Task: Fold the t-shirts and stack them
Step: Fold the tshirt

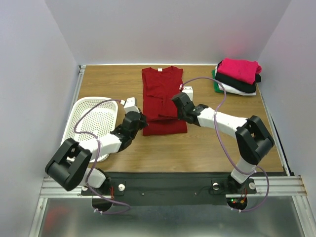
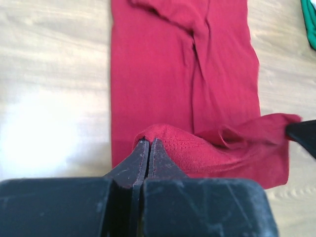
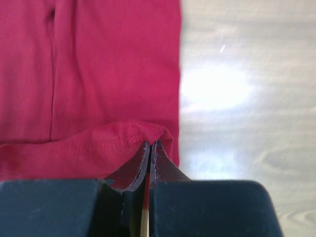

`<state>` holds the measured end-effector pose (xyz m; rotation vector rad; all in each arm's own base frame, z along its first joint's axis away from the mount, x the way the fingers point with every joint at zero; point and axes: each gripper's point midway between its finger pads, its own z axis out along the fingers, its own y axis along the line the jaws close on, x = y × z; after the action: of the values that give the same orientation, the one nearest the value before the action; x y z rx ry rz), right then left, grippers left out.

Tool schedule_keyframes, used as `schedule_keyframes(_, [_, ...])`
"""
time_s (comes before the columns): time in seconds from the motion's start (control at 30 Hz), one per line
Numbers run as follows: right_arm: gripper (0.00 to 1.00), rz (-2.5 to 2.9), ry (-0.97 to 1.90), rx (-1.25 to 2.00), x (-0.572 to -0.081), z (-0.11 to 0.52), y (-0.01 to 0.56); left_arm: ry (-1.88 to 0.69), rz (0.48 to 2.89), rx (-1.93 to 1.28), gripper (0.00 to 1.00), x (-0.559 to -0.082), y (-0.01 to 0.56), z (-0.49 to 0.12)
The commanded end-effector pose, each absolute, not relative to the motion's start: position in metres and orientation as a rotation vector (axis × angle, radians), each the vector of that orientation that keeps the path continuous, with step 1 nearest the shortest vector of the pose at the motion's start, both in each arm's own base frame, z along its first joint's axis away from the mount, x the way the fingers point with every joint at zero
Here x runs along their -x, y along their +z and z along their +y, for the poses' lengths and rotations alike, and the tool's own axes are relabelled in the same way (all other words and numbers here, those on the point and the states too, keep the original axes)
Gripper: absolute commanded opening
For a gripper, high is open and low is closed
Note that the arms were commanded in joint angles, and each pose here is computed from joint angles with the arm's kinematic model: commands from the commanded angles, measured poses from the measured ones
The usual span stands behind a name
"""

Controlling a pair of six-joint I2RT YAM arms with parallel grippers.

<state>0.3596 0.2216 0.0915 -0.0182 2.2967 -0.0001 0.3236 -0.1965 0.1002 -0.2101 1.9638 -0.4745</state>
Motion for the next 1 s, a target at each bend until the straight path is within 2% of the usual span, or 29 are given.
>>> schedule_keyframes(0.0, [0.00,2.188,-0.001,-0.035,-0.406,0.217,0.124,-0.527,1.852,0.134,0.00,-0.363,0.138,-0.213])
schedule_keyframes(0.43, [0.00,2.202,-0.040,-0.001,-0.471,0.222,0.106,-0.477,1.861,0.105,0.00,-0.438,0.131,-0.223])
schedule_keyframes(0.97, [0.01,2.196,-0.098,-0.023,-0.499,0.214,0.095,-0.385,1.913,0.164,0.00,-0.475,0.104,-0.204])
